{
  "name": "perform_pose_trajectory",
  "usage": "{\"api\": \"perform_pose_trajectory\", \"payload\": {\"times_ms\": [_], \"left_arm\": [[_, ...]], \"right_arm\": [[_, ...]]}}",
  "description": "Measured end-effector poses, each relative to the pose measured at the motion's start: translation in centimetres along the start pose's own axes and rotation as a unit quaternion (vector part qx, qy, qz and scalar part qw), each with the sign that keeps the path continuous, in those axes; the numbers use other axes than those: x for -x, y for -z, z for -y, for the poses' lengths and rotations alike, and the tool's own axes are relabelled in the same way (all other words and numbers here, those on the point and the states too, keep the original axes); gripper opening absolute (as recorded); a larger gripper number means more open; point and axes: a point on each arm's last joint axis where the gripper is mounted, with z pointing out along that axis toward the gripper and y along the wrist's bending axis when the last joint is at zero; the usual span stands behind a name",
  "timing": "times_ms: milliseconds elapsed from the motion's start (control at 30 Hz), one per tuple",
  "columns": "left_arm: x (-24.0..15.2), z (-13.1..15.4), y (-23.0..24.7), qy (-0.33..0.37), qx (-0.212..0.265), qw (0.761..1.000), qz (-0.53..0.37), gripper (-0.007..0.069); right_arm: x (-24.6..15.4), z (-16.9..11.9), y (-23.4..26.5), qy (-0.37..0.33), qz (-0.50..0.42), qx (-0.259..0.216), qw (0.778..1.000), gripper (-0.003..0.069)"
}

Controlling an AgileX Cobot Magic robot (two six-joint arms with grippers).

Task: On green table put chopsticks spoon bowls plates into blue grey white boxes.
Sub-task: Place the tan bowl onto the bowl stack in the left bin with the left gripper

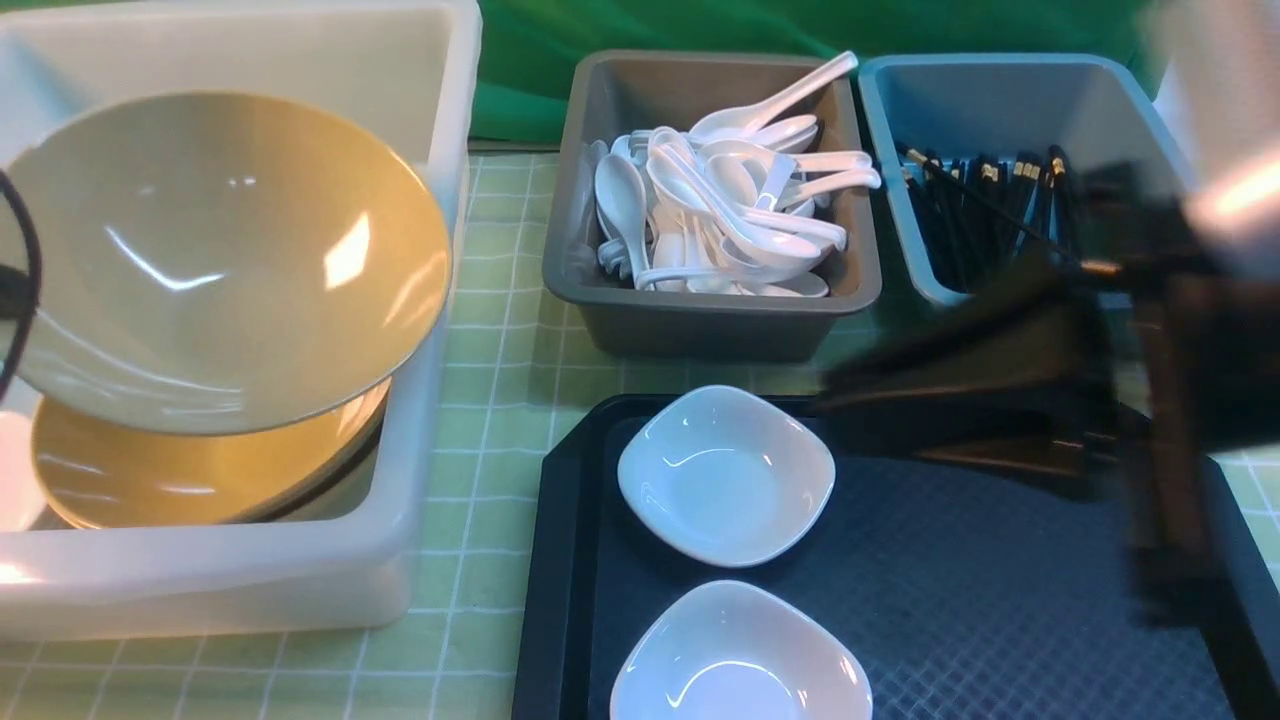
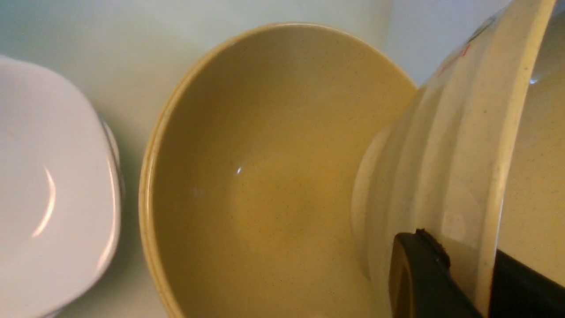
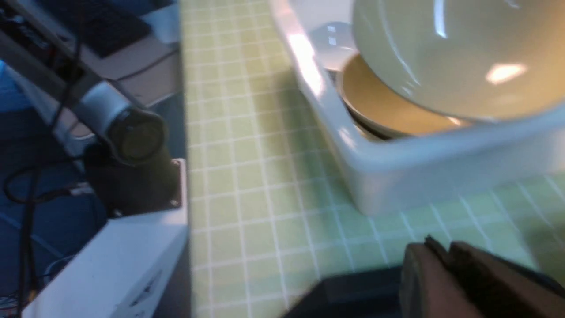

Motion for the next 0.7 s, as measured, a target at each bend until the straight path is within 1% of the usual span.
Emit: {"api": "perform_pose_trajectory", "payload": {"times_ms": [67,167,200,233,267,333,367,533,700], "left_arm": [[0.1,-0.5,-0.4,0.008,0.013,1.0,-0.007,0.0017],[0.2,-1.4,-0.7,0.021,0.046,0.999,-0.011,0.0016],[0.2,-1.5,-0.8,0.023,0.052,0.998,-0.01,0.0016],[0.3,-1.9,-0.8,0.027,0.07,0.997,-0.008,0.0016],[0.3,-2.0,-0.8,0.029,0.074,0.997,-0.007,0.0016],[0.3,-2.7,-0.8,0.025,0.105,0.994,-0.012,0.0018],[0.2,-2.8,-0.8,0.023,0.11,0.994,-0.014,0.0018],[0.2,-2.9,-1.1,0.034,0.112,0.993,-0.014,0.0018],[0.4,-3.6,-2.1,0.074,0.112,0.991,-0.026,0.0021]], "right_arm": [[0.8,0.1,-1.4,0.009,-0.001,0.015,1.0,0.0067],[1.5,-0.3,-2.8,0.027,-0.009,0.036,0.999,0.0068],[1.6,-0.3,-2.9,0.027,-0.01,0.036,0.999,0.0069],[1.6,-0.4,-3.2,0.031,-0.013,0.041,0.999,0.0069],[1.6,-0.5,-3.2,0.031,-0.014,0.042,0.999,0.007],[1.7,-0.5,-3.3,0.032,-0.014,0.043,0.998,0.0071],[1.6,-0.5,-3.3,0.033,-0.015,0.042,0.998,0.0073],[1.6,-0.4,-3.3,0.034,-0.016,0.04,0.998,0.0078],[1.6,-0.4,-3.3,0.034,-0.016,0.041,0.998,0.0083]]}}
